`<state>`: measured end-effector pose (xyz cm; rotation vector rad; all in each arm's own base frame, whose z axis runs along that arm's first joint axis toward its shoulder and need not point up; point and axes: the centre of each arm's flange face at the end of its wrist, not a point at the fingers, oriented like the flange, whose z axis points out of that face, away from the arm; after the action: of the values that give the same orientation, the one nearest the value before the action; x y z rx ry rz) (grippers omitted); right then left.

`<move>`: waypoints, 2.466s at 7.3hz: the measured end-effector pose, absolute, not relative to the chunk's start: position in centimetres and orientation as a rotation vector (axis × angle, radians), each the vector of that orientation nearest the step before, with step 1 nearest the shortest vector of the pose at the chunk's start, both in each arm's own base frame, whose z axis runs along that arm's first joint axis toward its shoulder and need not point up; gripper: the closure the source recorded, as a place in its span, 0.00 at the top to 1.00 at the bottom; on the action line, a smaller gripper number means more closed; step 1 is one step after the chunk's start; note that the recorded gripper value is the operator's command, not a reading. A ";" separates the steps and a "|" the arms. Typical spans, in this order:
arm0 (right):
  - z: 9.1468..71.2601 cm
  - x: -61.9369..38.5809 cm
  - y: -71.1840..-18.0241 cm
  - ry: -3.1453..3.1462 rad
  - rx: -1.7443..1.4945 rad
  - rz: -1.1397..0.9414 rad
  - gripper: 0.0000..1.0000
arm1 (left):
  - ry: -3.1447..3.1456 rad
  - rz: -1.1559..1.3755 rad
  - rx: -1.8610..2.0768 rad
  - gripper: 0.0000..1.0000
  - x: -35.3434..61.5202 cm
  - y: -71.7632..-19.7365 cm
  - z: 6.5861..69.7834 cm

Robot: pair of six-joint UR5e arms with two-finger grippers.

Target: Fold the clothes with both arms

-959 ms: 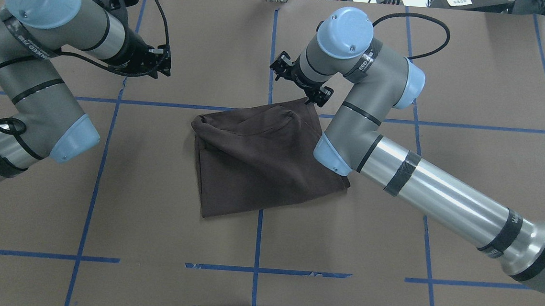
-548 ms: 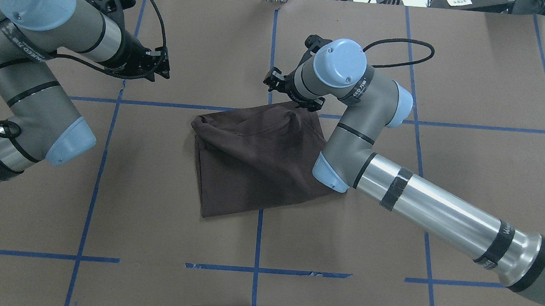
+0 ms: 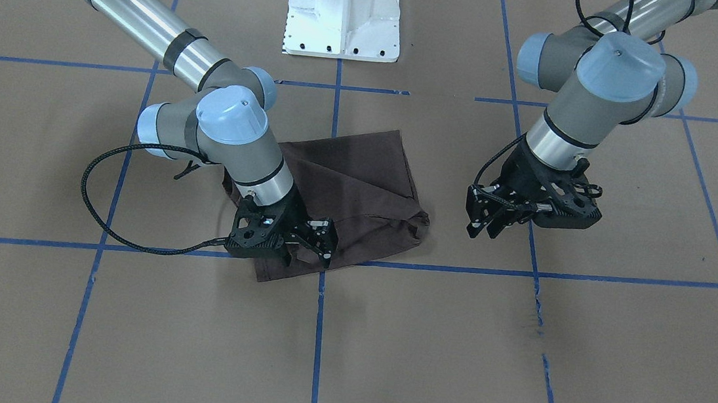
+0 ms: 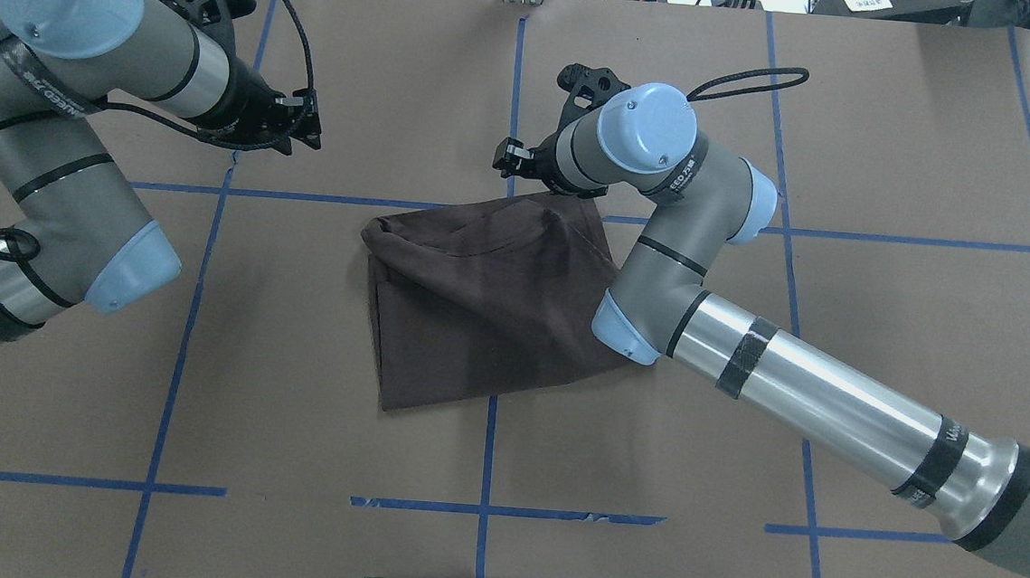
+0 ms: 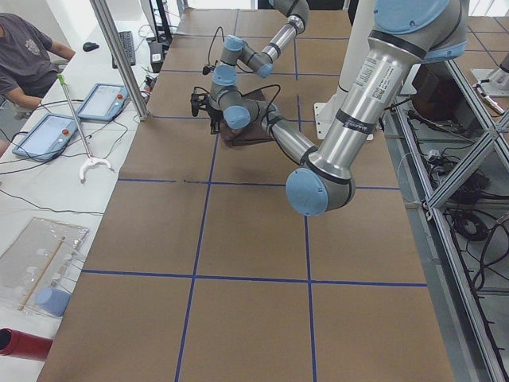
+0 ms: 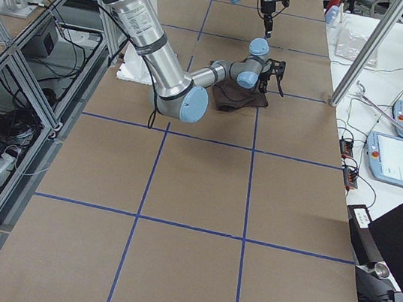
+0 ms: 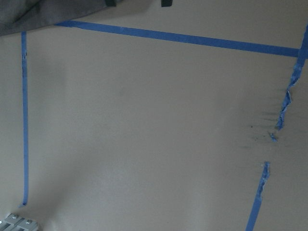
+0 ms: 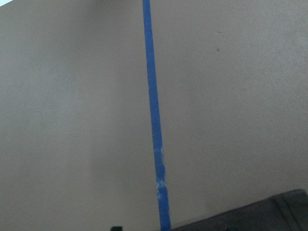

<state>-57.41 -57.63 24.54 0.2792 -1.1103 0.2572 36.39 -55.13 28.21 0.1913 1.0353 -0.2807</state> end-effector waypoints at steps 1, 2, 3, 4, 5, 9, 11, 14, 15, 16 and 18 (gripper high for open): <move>24.4 -57.8 -57.9 -1.102 0.294 0.234 0.75 | 1.036 -0.289 0.187 0.43 36.4 -55.1 28.2; 24.4 -58.0 -58.1 -1.091 0.312 0.200 0.74 | 1.036 -0.294 0.184 0.43 36.4 -55.1 28.2; 24.7 -58.2 -58.2 -1.079 0.329 0.165 0.72 | 1.036 -0.297 0.183 0.43 36.4 -55.1 28.2; 25.0 -58.4 -58.3 -1.069 0.336 0.145 0.72 | 1.036 -0.298 0.182 0.43 36.4 -55.1 28.2; 25.3 -58.6 -58.4 -1.061 0.337 0.133 0.70 | 1.036 -0.299 0.182 0.43 36.4 -55.1 28.3; 25.8 -59.2 -58.0 -1.052 0.333 0.107 0.41 | 1.037 -0.300 0.182 0.43 36.3 -55.1 28.2; 26.1 -59.6 -57.5 -1.051 0.327 0.099 0.34 | 1.034 -0.302 0.180 0.43 36.4 -55.2 28.2; 26.2 -59.6 -57.2 -1.054 0.327 0.097 0.00 | 1.033 -0.302 0.179 0.43 36.2 -55.0 28.0; 26.4 -59.5 -57.1 -1.055 0.326 0.095 0.00 | 1.032 -0.302 0.178 0.43 36.2 -55.0 28.0; 26.6 -59.3 -56.9 -1.055 0.329 0.086 0.00 | 1.029 -0.303 0.176 0.43 36.3 -55.0 28.0; 26.5 -58.7 -57.0 -1.061 0.336 0.067 0.00 | 1.021 -0.306 0.169 0.43 36.2 -54.9 27.8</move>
<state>-58.72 -57.00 26.52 0.3357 -1.0605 0.0674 36.18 -54.95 27.79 0.1689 1.0214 -0.3060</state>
